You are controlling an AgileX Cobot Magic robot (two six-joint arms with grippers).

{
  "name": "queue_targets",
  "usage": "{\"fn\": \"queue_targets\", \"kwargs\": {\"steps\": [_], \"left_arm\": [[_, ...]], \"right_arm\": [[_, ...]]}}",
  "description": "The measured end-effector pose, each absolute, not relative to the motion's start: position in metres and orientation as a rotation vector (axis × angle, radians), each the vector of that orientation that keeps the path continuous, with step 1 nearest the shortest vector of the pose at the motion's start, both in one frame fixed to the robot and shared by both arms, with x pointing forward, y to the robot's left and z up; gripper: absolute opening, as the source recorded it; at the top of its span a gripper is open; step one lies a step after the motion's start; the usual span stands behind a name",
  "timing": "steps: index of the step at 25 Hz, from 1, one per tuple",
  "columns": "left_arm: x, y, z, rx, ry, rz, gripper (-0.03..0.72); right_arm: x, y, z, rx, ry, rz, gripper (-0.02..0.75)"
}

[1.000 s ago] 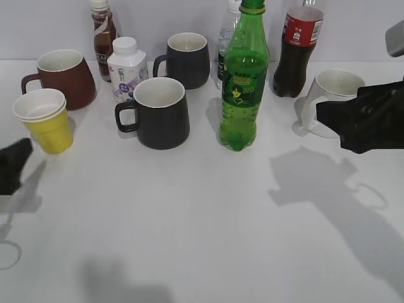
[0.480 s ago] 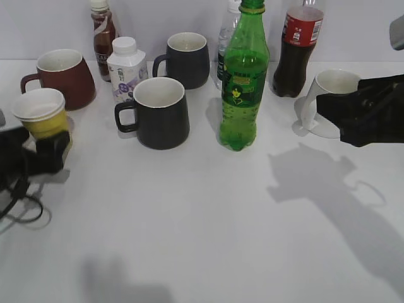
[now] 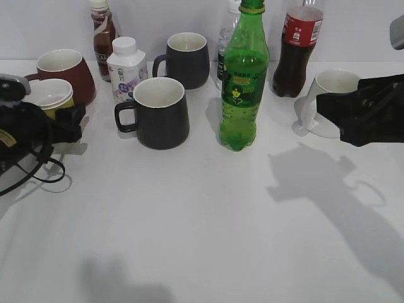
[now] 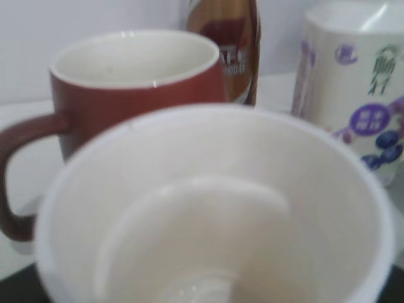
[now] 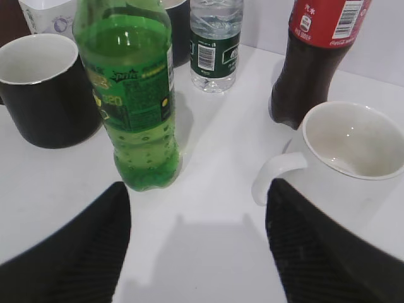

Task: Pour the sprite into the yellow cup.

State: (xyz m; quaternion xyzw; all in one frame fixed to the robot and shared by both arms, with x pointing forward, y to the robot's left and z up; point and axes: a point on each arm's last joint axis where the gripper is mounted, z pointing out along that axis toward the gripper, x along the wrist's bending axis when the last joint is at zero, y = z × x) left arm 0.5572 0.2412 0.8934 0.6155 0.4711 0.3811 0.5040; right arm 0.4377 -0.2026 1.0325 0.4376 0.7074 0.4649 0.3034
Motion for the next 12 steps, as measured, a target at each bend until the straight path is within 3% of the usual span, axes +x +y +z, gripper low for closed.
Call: {"fn": "queue_targets", "kwargs": {"steps": [6, 12], "left_arm": [[0.562, 0.2403, 0.8841, 1.473, 1.131, 0.922, 0.493], [0.5626, 0.2402, 0.8874, 1.438, 1.105, 0.94, 0.32]], "right_arm": [[0.4378, -0.2026, 1.0328, 1.158, 1.872, 1.234, 0.503], [0.4383, -0.2026, 1.034, 1.152, 1.858, 1.243, 0.477]]}}
